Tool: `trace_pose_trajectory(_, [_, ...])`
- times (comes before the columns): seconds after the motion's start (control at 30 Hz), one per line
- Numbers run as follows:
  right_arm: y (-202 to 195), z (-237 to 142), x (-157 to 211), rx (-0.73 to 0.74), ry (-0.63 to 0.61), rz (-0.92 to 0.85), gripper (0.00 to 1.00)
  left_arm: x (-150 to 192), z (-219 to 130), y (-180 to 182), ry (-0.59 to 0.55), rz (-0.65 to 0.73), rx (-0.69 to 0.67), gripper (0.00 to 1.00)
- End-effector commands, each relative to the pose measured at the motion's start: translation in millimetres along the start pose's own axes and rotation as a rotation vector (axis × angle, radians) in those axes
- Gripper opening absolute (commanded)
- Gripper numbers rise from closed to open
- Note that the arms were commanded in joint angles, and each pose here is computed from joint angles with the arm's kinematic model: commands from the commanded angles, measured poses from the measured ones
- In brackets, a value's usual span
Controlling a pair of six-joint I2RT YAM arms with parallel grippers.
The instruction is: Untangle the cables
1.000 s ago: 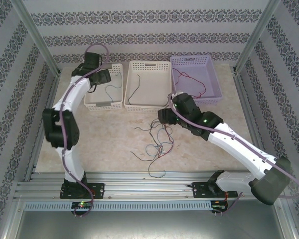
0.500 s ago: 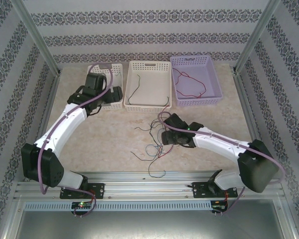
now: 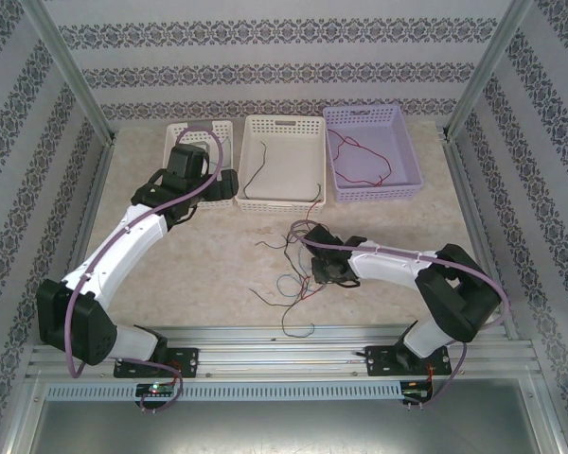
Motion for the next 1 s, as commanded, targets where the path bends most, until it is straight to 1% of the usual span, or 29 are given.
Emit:
trace_pose_trajectory(0.0, [17, 3, -7, -0.077, -0.016, 0.012, 0.13, -7, -9, -5, -0.058, 0.045, 0.004, 1.0])
trace_pose_trajectory(0.07, [20, -11, -18, -0.087, -0.066, 0.002, 0.03, -6, -9, -7, -0.057, 0.045, 0.016, 1.0])
trace_pose_trajectory(0.1, [22, -22, -25, -0.097, -0.1, -0.007, 0.0, -4, -7, -9, -0.05, 0.041, 0.034, 1.0])
trace_pose_trajectory(0.23, [29, -63, -47, -0.145, -0.211, -0.05, 0.0, 0, -5, -25, -0.037, 0.042, 0.125, 1.0])
trace_pose_trajectory(0.4, [35, -114, -68, -0.229, -0.343, -0.116, 0.0, 5, -7, -47, -0.036, 0.05, 0.275, 1.0])
trace_pose_trajectory(0.57, [38, -157, -83, -0.358, -0.47, -0.137, 0.0, 7, -13, -70, -0.054, 0.014, 0.486, 1.0])
trace_pose_trajectory(0.8, [35, -173, -93, -0.389, -0.477, -0.118, 0.0, 4, -34, -96, -0.09, 0.005, 0.78, 1.0])
trace_pose_trajectory(0.97, [36, -180, -96, -0.415, -0.475, -0.108, 0.0, 4, -44, -113, -0.075, 0.003, 0.992, 1.0])
Point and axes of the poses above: each hand's point on the last joint's axis, 136 mm out from that joint toward the fingers, its own z axis out along the fingers, its own y axis along the line the jaws close on, x = y × z, the point moved 6 cm from there along -z, back along the fingers, and after that the axes turned 2 degrees about z, right-handed, at the moved point
